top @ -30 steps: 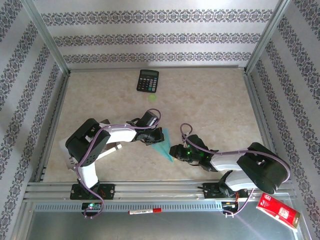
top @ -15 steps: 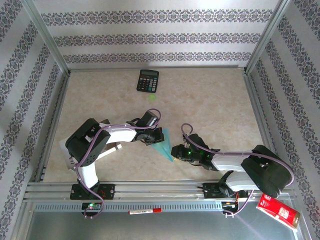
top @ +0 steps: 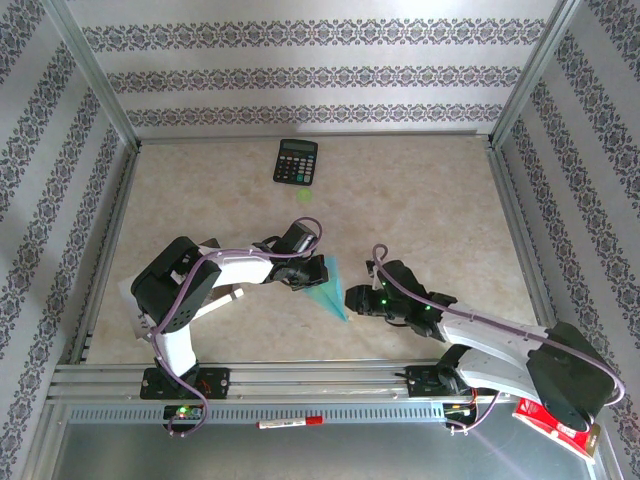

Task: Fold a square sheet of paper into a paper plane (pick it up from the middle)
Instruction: Fourth fold the wing at the center of the table.

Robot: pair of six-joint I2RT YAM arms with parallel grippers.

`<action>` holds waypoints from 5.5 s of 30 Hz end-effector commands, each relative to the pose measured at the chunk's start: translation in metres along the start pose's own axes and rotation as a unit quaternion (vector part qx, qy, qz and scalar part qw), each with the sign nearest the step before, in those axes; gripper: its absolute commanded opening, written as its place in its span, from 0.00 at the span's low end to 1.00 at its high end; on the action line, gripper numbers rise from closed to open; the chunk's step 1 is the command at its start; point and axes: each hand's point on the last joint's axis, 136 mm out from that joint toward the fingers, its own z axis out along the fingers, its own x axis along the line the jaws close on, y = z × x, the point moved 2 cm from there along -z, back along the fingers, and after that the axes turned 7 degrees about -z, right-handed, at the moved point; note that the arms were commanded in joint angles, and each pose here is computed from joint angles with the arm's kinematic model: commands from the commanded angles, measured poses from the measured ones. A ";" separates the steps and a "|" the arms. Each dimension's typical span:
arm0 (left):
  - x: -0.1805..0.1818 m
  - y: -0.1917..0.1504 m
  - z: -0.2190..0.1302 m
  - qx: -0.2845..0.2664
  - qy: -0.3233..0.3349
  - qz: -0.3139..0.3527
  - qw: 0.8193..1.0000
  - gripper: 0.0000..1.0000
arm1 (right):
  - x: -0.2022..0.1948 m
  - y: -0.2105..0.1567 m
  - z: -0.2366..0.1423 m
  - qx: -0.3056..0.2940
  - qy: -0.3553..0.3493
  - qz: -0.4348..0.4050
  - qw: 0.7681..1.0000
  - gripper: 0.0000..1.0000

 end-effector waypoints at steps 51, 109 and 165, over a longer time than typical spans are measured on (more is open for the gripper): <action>0.014 -0.003 0.012 0.007 0.036 0.006 0.999 0.03 | -0.005 -0.012 0.026 0.075 -0.042 -0.048 0.995 0.14; 0.015 -0.003 0.012 0.009 0.040 0.010 0.999 0.04 | -0.025 -0.037 0.043 0.107 -0.028 0.017 0.994 0.12; 0.047 -0.003 0.020 0.010 0.085 -0.004 0.996 0.02 | -0.009 -0.035 -0.007 0.066 -0.022 -0.004 0.998 0.08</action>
